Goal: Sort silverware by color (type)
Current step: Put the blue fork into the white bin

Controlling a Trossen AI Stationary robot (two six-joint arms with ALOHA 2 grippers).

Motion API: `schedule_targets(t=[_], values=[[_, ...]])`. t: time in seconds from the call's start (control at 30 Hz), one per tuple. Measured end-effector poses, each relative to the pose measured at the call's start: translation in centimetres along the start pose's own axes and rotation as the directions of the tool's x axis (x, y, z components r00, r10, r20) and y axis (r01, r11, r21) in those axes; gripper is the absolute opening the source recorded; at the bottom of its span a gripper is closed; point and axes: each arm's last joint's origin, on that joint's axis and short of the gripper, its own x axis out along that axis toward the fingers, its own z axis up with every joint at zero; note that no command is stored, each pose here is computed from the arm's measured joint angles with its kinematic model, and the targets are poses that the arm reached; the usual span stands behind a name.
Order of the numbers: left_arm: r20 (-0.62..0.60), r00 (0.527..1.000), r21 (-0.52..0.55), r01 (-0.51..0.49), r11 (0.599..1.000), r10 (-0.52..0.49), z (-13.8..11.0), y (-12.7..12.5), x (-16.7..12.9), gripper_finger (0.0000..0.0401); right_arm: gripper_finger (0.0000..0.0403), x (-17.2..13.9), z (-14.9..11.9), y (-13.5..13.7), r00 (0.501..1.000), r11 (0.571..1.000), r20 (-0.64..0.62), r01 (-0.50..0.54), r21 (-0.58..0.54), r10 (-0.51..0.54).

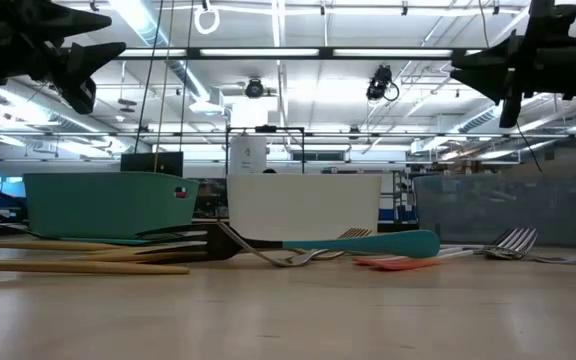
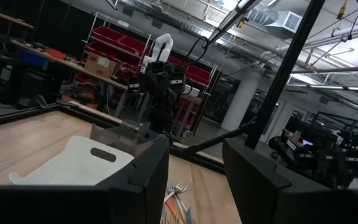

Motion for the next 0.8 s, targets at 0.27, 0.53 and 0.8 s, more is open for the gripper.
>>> schedule_targets(t=[0.27, 0.53, 0.8], values=[[0.03, 1.0, -0.01, 0.001, 1.0, -0.001, 0.3, -0.1, 0.0, 0.016, 0.0094, 0.0, 0.4, -0.1, 0.996, 0.951, 0.054, 0.079, -0.298, -0.066], [0.046, 0.999, -0.015, -0.007, 1.0, 0.008, 0.4, -0.1, 0.0, 0.016, 0.0094, 0.0, 0.7, 0.0, 0.995, 0.986, 0.085, 0.066, -0.154, -0.053], [0.218, 0.976, 0.015, -0.018, 1.0, 0.015, 2.1, -0.4, -0.2, 0.016, 0.0094, 0.1, 0.6, -0.3, 0.988, 0.988, 0.09, 0.12, 0.095, -0.128]])
